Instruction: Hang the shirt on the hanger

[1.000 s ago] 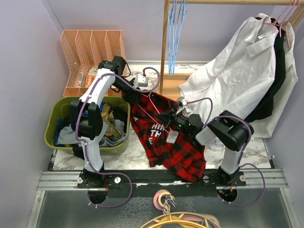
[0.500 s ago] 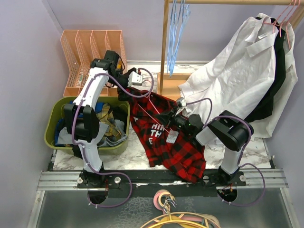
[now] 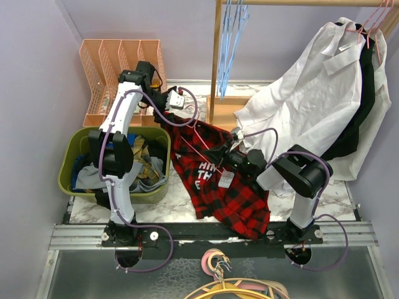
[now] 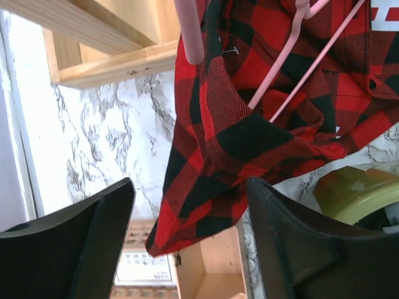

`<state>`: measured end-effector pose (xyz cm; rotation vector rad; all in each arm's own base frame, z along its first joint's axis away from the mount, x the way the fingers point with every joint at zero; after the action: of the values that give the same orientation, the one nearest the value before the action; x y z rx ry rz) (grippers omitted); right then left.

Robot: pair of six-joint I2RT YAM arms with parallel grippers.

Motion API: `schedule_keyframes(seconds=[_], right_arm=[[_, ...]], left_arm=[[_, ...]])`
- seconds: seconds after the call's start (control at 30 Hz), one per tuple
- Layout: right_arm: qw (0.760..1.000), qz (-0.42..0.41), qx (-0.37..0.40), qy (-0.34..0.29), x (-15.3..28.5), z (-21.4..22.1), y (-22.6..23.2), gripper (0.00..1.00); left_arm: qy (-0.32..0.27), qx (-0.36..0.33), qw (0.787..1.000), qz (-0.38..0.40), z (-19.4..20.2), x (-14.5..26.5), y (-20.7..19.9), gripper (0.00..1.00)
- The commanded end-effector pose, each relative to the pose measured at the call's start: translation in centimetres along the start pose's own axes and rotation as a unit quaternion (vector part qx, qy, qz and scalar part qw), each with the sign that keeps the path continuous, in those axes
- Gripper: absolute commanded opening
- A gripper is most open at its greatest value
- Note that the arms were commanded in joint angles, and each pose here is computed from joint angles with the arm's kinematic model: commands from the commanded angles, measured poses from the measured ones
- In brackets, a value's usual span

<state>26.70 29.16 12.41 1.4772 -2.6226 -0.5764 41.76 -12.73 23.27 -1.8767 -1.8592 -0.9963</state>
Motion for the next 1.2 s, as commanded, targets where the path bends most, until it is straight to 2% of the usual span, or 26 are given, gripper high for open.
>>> schedule_keyframes(seconds=[0.0,0.13,0.17,0.2,0.4,0.47,0.57,0.67,0.77,0.83,0.97,1.0,1.17], right_arm=[[0.996,-0.039,0.037,-0.07,-0.7,-3.0,1.3,0.01],[0.996,-0.035,0.037,-0.073,-0.5,-3.1,1.2,0.01],[0.996,-0.034,0.039,-0.074,-0.5,-3.1,1.2,0.01],[0.996,-0.032,0.039,-0.073,-0.5,-3.1,1.2,0.01],[0.996,-0.025,0.051,-0.074,-0.6,-3.4,0.9,0.01],[0.996,-0.025,0.051,-0.075,-0.7,-3.5,0.9,0.01],[0.995,-0.026,0.051,-0.076,-0.6,-3.5,0.9,0.01],[0.995,-0.028,0.048,-0.077,-0.5,-3.6,0.9,0.01],[0.996,-0.031,0.041,-0.075,-0.6,-3.7,1.0,0.01],[0.996,-0.035,0.039,-0.077,-0.6,-4.0,1.1,0.01],[0.995,-0.033,0.037,-0.085,-0.6,-4.6,1.1,0.01],[0.995,-0.031,0.037,-0.086,-0.7,-4.7,1.0,0.01],[0.995,-0.017,0.036,-0.092,-0.6,-5.4,0.6,0.01]], left_arm=[[-0.051,0.007,0.997,0.05,-0.4,-1.1,-0.9,0.63],[-0.068,-0.005,0.996,0.06,-0.3,-1.6,-1.6,0.32],[-0.073,-0.006,0.995,0.061,-0.4,-1.7,-1.8,0.31],[-0.079,-0.005,0.995,0.061,-0.6,-1.7,-1.8,0.32],[-0.085,0.011,0.994,0.064,-1.0,-1.9,-2.1,0.57],[-0.083,0.012,0.994,0.068,-0.9,-2.1,-2.3,0.58],[-0.077,0.012,0.994,0.077,-0.6,-2.7,-2.5,0.56],[-0.071,0.018,0.994,0.085,-0.3,-3.4,-2.3,0.5],[-0.076,0.022,0.993,0.09,-0.4,-4.1,-2.2,0.38],[-0.081,0.022,0.992,0.095,-0.7,-4.5,-2.2,0.26],[-0.088,0.014,0.991,0.104,-1.5,-5.2,-2.6,0.14],[-0.09,0.014,0.99,0.105,-1.6,-5.3,-2.7,0.15],[-0.097,0.027,0.989,0.112,-2.6,-5.4,-3.4,0.31]])
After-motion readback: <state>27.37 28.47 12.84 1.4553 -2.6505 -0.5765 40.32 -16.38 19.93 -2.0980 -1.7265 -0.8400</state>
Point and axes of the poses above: each gripper's point midway between its finger pads, its own x axis back along the fingers, its own y axis along the line the jaws close on, z = x × y, the point moved 5 cm from there along x, back along the fingers, and after that the axes turned 3 degrees about x, right-handed, at the moved point
